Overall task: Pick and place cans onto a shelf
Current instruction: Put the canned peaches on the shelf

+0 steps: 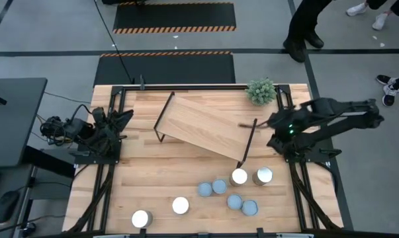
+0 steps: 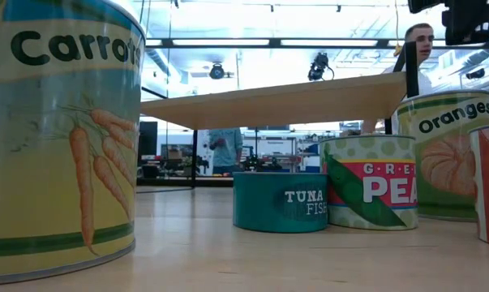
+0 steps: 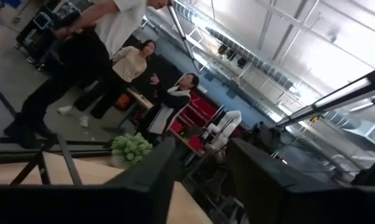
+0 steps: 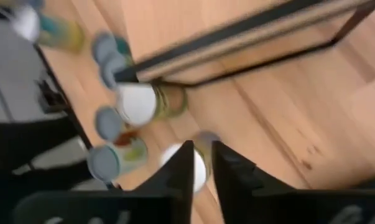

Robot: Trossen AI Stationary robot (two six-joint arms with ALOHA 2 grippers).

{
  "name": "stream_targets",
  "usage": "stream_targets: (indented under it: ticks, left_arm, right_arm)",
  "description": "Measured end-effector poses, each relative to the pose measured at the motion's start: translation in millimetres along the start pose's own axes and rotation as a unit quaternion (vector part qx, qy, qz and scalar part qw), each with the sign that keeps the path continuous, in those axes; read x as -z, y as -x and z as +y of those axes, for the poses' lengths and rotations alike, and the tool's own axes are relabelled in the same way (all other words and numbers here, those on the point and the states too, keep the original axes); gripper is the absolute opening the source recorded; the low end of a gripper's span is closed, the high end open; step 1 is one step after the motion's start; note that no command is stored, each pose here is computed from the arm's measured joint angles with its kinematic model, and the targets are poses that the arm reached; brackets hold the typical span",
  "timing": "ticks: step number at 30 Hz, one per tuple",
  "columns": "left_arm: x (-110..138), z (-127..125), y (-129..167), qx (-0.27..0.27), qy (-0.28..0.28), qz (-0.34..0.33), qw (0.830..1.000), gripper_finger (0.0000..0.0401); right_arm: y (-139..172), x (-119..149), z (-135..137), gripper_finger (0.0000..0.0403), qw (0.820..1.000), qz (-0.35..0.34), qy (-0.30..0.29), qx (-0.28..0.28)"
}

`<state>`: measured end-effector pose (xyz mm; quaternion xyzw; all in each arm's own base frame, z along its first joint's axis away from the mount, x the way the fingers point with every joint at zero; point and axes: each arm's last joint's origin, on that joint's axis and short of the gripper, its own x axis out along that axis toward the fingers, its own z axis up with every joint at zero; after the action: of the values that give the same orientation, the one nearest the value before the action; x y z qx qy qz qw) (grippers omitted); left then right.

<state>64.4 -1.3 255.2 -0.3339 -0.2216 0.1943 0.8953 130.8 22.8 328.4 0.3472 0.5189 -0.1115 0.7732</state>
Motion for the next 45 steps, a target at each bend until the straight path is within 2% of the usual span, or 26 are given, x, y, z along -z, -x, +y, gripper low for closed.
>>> stream_targets:
  ticks: [8, 12, 15, 19, 25, 33, 41, 45]
  left_arm:
    - [1.8, 1.6, 0.0, -0.014, -0.012, 0.003, 1.000, 0.0245]
    - [1.8, 3.0, 0.0, -0.034, -0.057, -0.004, 0.998, 0.0265]
    - [1.3, 4.1, 0.1, -0.054, -0.100, -0.010, 0.993, 0.0267]
    - [0.3, 5.3, 0.3, -0.078, -0.129, -0.018, 0.988, 0.0267]
    - [0.2, 5.4, 0.4, -0.081, -0.127, -0.019, 0.988, 0.0268]
    - [0.3, 5.4, 0.4, -0.081, -0.123, -0.019, 0.989, 0.0268]
    - [0.8, 5.7, 0.4, -0.081, -0.126, -0.017, 0.989, 0.0268]
    - [1.5, 6.1, 0.4, -0.082, -0.126, -0.015, 0.988, 0.0268]
  right_arm:
    - [-30.9, 3.2, 26.4, 0.0238, 0.997, 0.063, -0.024, 0.036]
    - [-42.9, 9.6, 33.6, 0.0313, 0.991, 0.083, -0.074, 0.079]
    - [-55.2, 12.3, 36.5, 0.0341, 0.979, 0.096, -0.119, 0.134]
    - [-75.9, 13.6, 48.7, 0.0347, 0.975, 0.103, -0.124, 0.156]
    - [-99.3, 26.2, 70.3, 0.0341, 0.980, 0.079, -0.100, 0.152]
    - [-109.3, 53.9, 77.2, 0.0339, 0.974, 0.010, -0.059, 0.218]
    - [-110.0, 74.1, 81.4, 0.0339, 0.970, -0.067, -0.013, 0.232]
    - [-110.8, 90.9, 85.5, 0.0339, 0.963, -0.141, 0.039, 0.227]
